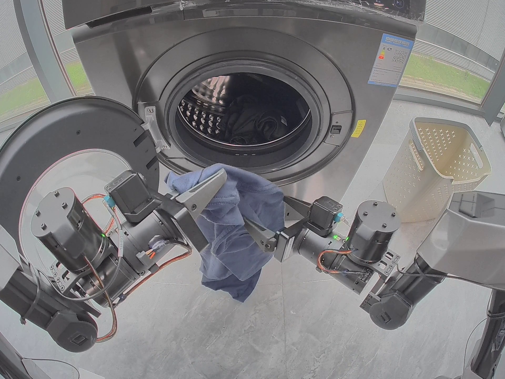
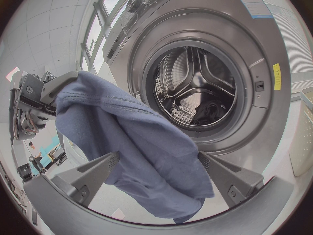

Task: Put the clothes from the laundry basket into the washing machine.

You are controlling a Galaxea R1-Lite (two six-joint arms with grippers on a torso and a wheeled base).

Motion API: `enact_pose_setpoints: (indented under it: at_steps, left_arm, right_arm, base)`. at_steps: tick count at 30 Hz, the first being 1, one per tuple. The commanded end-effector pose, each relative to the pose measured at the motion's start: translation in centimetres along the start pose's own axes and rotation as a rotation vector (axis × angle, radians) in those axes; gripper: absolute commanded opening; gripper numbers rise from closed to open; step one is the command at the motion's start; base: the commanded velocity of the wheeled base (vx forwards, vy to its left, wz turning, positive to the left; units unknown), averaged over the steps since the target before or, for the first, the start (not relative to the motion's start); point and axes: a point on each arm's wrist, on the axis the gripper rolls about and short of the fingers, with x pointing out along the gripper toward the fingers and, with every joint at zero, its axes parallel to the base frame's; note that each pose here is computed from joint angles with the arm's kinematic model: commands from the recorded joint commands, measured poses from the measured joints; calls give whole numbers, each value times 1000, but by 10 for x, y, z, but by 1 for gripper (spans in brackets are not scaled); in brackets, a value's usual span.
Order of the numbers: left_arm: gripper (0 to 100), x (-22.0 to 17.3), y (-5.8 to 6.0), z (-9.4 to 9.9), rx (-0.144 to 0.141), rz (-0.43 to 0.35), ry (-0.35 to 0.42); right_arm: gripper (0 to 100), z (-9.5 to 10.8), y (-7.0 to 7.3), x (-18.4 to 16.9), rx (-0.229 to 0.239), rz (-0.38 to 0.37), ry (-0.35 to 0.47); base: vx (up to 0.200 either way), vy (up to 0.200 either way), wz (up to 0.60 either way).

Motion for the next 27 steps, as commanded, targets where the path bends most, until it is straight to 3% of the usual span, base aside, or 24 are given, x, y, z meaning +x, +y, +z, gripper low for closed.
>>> enact_pose_setpoints:
  at_steps: [1,8,14,18,22,27]
  left_arm:
    - [0,-1,0,-1,-2,-1,6]
    - [0,-1,0,-1,-2,-1,6]
    - [0,0,0,-2,-1,0,8]
    - [0,0,0,-2,-1,0,8]
    - [0,0,0,-3,-1,0,10]
    - [0,0,0,-2,-1,0,8]
  right_arm:
    - [100,-5,-3,8,-4,10,-3]
    - [100,-2,-5,5,-6,15,-12]
    - [100,8,-34,1,-17,-63,-38]
    - [100,10,-43,1,-32,-87,-46]
    - [100,7,-38,5,-29,-70,-44]
    - [100,-10,-20,15,-18,-5,-18]
  base:
    - [0,0,0]
    - [0,0,0]
    - [0,0,0]
    - [0,0,0]
    - [0,0,0]
    - [0,0,0]
